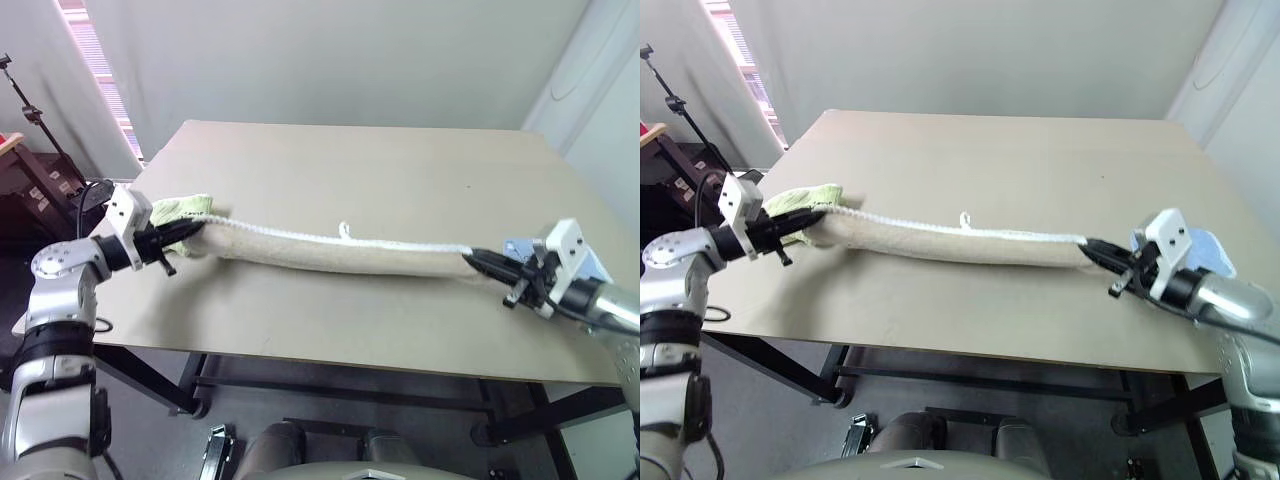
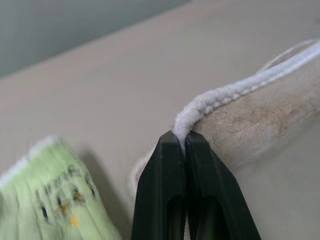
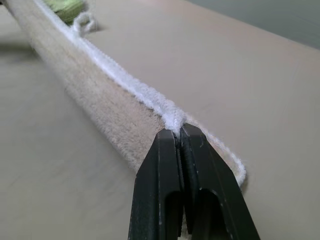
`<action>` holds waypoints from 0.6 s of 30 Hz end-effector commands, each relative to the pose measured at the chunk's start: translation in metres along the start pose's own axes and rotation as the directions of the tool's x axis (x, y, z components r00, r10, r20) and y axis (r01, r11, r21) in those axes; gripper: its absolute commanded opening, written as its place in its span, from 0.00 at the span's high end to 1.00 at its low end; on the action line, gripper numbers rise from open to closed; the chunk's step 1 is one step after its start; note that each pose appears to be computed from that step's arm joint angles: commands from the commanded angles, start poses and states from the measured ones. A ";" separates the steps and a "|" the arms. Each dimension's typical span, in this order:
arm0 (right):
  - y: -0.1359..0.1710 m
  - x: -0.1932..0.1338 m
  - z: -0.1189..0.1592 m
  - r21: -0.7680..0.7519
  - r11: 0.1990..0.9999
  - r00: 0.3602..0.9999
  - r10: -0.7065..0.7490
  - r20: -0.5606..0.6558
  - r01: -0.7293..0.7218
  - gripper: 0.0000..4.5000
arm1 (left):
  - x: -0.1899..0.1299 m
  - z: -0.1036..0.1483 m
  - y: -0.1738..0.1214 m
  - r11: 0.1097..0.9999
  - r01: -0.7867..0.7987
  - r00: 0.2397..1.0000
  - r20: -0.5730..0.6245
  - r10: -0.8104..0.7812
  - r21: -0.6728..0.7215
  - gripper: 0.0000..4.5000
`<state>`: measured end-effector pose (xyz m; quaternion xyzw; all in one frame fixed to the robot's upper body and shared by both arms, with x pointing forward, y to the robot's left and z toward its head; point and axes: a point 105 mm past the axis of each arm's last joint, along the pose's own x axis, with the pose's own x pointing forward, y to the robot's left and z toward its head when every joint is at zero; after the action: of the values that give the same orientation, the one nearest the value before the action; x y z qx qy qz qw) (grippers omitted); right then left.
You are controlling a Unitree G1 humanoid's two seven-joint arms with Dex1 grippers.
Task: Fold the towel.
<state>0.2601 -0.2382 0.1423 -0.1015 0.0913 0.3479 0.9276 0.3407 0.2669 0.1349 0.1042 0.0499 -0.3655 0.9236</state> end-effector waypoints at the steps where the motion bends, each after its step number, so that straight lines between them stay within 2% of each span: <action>1: 0.012 -0.013 0.007 -0.066 0.997 1.000 0.026 0.005 -0.026 1.00 | -0.018 0.013 -0.007 1.000 -0.003 1.000 0.005 0.003 0.031 1.00; 5: 0.022 -0.023 0.001 -0.059 0.997 0.998 0.051 -0.024 -0.052 1.00 | -0.037 -0.013 -0.029 0.999 0.042 0.995 -0.089 -0.042 -0.005 1.00; 9: 0.035 -0.030 0.002 -0.022 0.995 0.995 0.094 -0.021 -0.094 1.00 | -0.049 -0.017 -0.037 0.998 0.054 0.991 -0.116 -0.059 -0.044 1.00; 12: 0.053 -0.030 -0.004 -0.007 0.987 0.984 0.160 -0.081 -0.161 1.00 | -0.055 -0.019 -0.043 0.995 0.088 0.985 -0.146 -0.094 -0.045 1.00; 18: 0.037 -0.008 -0.011 0.032 0.995 0.994 0.094 -0.050 -0.092 1.00 | -0.040 -0.017 -0.031 0.997 0.039 0.994 -0.097 -0.044 -0.060 1.00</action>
<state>0.2208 -0.2175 0.1249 -0.0908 0.1387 0.3992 0.9018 0.2838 0.2752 0.1122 0.0890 0.1259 -0.3838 0.9104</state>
